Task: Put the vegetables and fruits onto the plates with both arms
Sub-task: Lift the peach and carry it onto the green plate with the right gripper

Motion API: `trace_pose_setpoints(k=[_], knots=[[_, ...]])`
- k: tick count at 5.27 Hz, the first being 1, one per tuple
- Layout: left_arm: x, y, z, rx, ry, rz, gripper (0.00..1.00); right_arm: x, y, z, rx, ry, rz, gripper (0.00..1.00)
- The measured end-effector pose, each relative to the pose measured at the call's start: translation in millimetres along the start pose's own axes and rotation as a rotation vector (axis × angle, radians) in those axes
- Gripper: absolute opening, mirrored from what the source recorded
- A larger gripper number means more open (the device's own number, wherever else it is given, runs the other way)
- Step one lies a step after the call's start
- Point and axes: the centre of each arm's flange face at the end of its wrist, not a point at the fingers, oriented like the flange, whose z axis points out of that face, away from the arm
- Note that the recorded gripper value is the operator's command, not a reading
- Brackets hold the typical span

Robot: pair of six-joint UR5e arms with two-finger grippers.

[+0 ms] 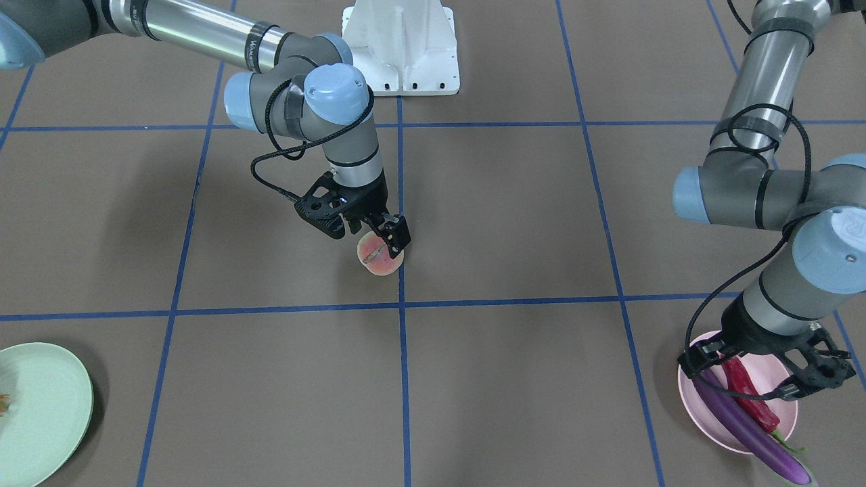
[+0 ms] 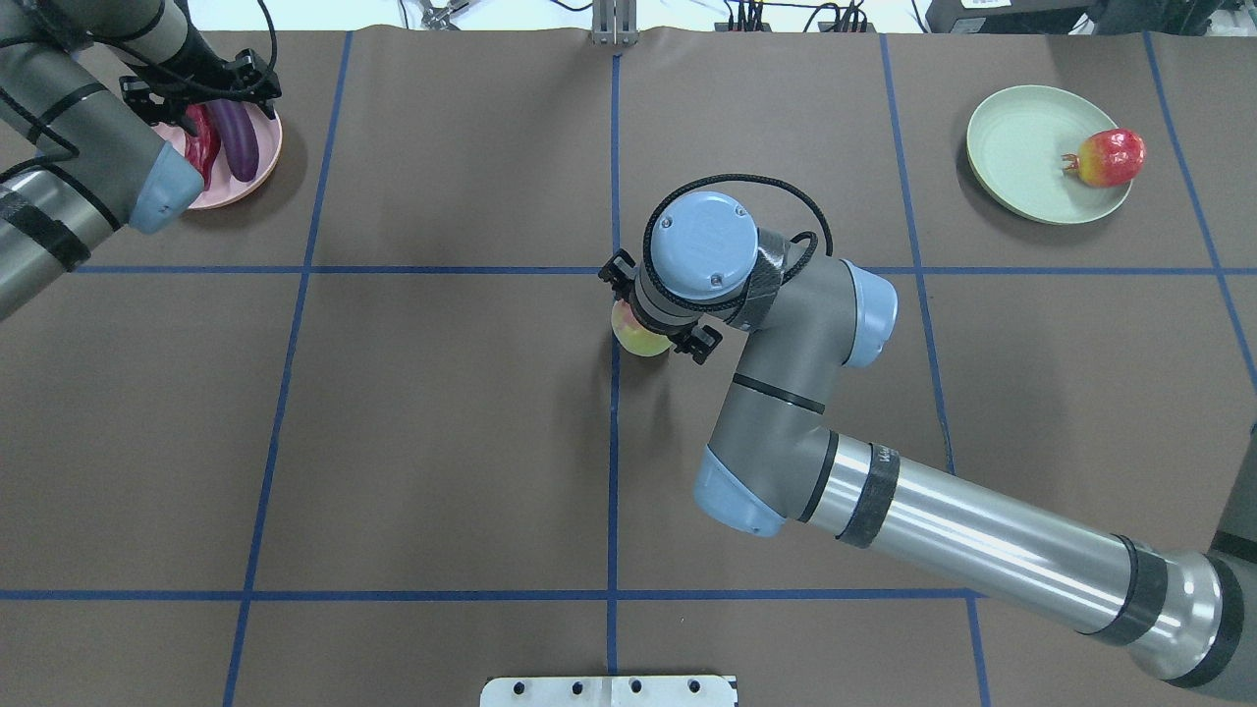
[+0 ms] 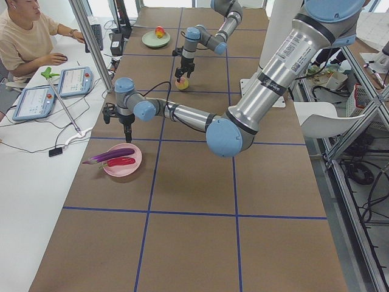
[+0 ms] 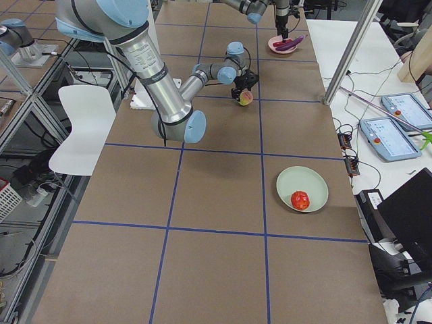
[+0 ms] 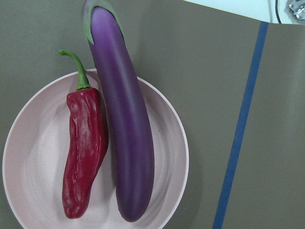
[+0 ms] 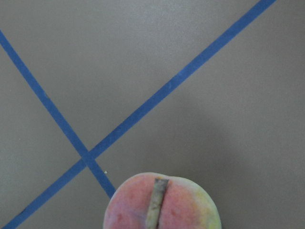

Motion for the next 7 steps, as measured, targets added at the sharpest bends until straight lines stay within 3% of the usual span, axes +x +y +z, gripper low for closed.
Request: trace_pose_setpoints(k=[2, 3, 4, 5, 6, 7], knots=[[-0.8, 0.4, 0.1, 0.0, 0.0, -0.001, 1.0, -7.2, 2.1, 13.5, 0.013, 0.001, 0.005, 0.97], [-1.1, 0.5, 0.0, 0.001, -0.001, -0.002, 1.0, -8.2, 3.1, 18.8, 0.009, -0.011, 0.007, 0.91], [-1.4, 1.2, 0.3, 0.001, -0.001, -0.005, 1.0, -8.2, 4.0, 20.9, 0.008, -0.014, 0.01, 0.3], [-1.4, 1.7, 0.1, 0.003, -0.001, -0.009, 1.0, -7.7, 4.6, 22.3, 0.007, -0.013, 0.013, 0.0], [-0.9, 2.0, -0.7, 0.004, 0.0, -0.015, 1.0, -7.3, 1.7, 20.6, 0.005, -0.013, 0.013, 0.0], [0.7, 2.8, -2.2, 0.006, 0.004, -0.018, 1.0, -13.7, -22.1, 1.3, -0.004, -0.034, 0.013, 0.0]])
